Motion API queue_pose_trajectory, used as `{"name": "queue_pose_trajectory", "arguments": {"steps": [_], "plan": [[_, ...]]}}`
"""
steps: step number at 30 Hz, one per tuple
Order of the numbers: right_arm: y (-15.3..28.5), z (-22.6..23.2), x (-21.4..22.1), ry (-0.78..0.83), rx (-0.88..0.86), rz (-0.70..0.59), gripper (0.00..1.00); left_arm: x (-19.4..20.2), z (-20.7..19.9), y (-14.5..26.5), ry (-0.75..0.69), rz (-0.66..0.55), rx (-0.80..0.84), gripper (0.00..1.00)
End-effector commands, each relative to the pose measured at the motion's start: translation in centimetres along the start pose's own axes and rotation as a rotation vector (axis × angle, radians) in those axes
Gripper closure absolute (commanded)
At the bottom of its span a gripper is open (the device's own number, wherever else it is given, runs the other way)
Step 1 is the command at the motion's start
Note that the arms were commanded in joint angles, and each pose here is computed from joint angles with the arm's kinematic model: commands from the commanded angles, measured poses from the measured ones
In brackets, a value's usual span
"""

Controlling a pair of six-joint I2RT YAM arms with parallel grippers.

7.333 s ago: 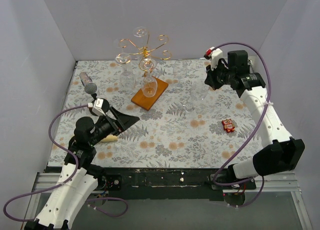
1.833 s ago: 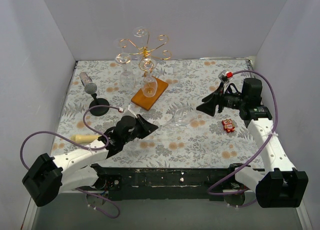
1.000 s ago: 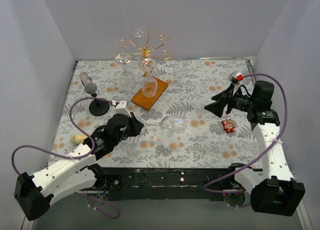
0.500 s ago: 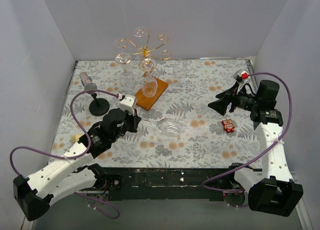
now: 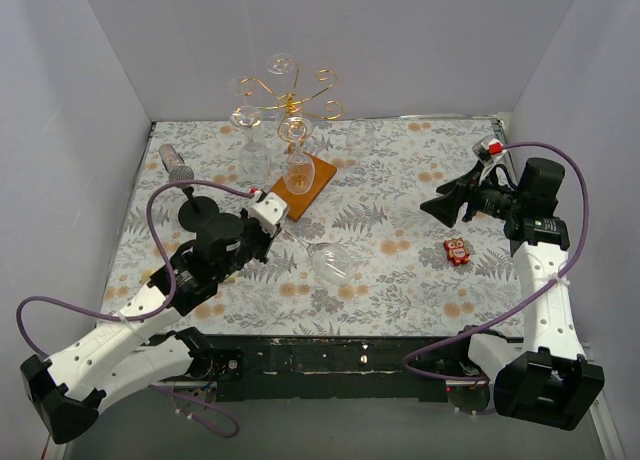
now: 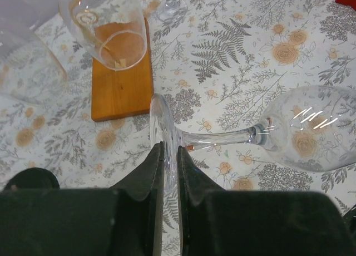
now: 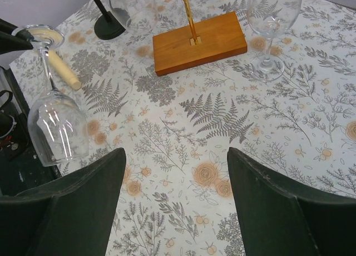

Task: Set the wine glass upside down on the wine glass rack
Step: Turn the wine glass upside down at the wine rack.

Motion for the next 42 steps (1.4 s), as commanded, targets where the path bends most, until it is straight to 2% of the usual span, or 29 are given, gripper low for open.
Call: {"name": "queue_pose_trajectory", "arguments": {"steps": [1,12,24,36,42], "plan": [[0.3,0.4,-1.7,0.050,-0.017,-0.033,0.19,-6.6,1.3,2.5,-0.122,-0.230,0.014,1.00],[0.3,-0.5,-0.4,0.035,-0.007,-0.026,0.19,-14.0,2.4,2.9,-0.276,-0.353,0.024,1.00],[0.6,-1.9,1.1,0.004,-0.009,-0.035,0.19,-22.0,4.7,0.3,-0.451,-0.385,-0.066,1.00],[0.4,-2.6,3.5,-0.058,-0.068,-0.043,0.19,-27.2,5.8,-4.8,-0.630,-0.383,-0.139,1.00],[0.6,-2.3,4.5,-0.063,-0.103,-0.061,0.19,-29.7,5.7,-7.9,-0.666,-0.416,-0.150,1.00]]}}
Point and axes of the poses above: each gripper's point midway between its finger pads, its own y axis back along the fingers, its own z axis along the line the jaws close on, x = y × z, the point moved 4 cm from there along y, back along the fingers, and after that the axes turned 5 degrees about -y, right-handed, at the moved point
